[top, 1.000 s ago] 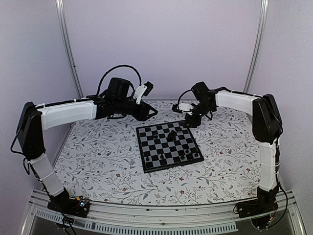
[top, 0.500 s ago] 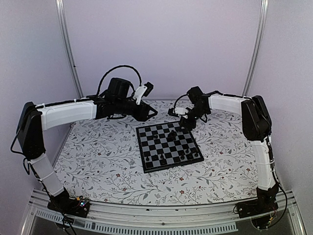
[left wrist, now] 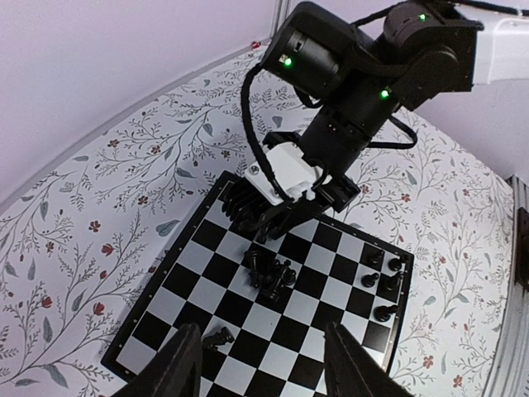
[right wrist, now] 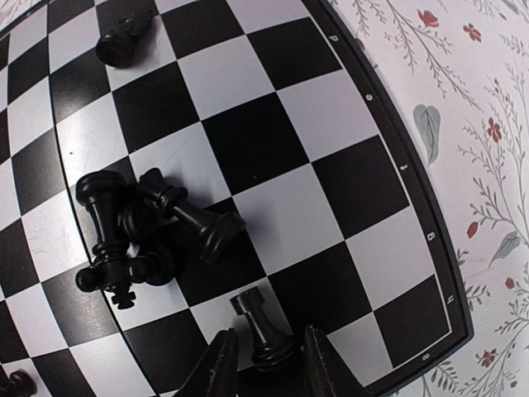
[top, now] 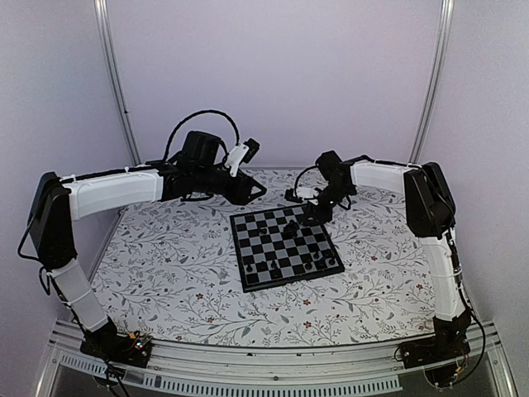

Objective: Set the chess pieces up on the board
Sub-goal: Pick up the chess piece from the chessboard.

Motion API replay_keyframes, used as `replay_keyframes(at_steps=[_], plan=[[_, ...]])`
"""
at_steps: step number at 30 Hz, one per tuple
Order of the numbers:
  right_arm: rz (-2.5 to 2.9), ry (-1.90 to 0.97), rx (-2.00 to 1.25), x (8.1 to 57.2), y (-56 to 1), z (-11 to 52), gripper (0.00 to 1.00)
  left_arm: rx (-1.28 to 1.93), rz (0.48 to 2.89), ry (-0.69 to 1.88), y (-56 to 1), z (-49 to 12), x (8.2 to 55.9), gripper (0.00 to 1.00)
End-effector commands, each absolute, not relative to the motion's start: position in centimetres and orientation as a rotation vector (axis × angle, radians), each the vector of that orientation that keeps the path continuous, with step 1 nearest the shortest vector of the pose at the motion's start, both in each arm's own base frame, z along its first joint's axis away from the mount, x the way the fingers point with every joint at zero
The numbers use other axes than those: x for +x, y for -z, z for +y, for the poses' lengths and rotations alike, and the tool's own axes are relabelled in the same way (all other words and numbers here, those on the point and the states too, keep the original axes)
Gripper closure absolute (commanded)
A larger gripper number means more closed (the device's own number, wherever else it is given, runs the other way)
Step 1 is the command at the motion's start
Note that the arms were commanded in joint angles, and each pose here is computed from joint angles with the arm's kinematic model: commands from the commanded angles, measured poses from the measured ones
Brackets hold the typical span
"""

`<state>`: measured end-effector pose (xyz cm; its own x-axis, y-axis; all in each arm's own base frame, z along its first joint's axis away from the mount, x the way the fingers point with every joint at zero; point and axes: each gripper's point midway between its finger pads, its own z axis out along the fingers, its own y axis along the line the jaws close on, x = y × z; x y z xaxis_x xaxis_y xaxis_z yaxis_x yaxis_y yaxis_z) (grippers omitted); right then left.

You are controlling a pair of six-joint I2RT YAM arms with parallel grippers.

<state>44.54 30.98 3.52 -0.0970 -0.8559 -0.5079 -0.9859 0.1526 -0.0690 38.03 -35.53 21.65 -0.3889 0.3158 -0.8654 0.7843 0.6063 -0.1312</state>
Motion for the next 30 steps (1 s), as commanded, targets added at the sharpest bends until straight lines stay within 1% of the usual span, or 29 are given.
replay_keyframes(at_steps=[1,5,11,16,22,30], plan=[[2.07,-0.469,-1.748,43.8,-2.7,29.9,0.74,0.88,1.922,0.702,-23.5,-35.8,38.0,0.48],[2.082,-0.498,-1.742,43.4,-2.4,30.0,0.77,0.886,1.922,0.7,-23.3,-35.9,37.9,0.48],[2.119,-0.522,-1.69,43.4,-2.4,30.0,0.86,0.895,1.928,0.7,-22.9,-36.2,37.8,0.48],[2.127,-0.578,-1.594,43.0,-4.6,29.3,0.91,0.893,1.941,0.72,-22.3,-36.5,37.7,0.48],[2.118,-0.738,-1.445,40.8,-9.2,28.5,0.93,0.891,1.962,0.753,-21.1,-37.0,37.8,0.48],[2.094,-0.974,-1.347,38.4,-11.7,29.8,0.93,0.883,1.973,0.897,-19.3,-39.4,36.8,0.48]])
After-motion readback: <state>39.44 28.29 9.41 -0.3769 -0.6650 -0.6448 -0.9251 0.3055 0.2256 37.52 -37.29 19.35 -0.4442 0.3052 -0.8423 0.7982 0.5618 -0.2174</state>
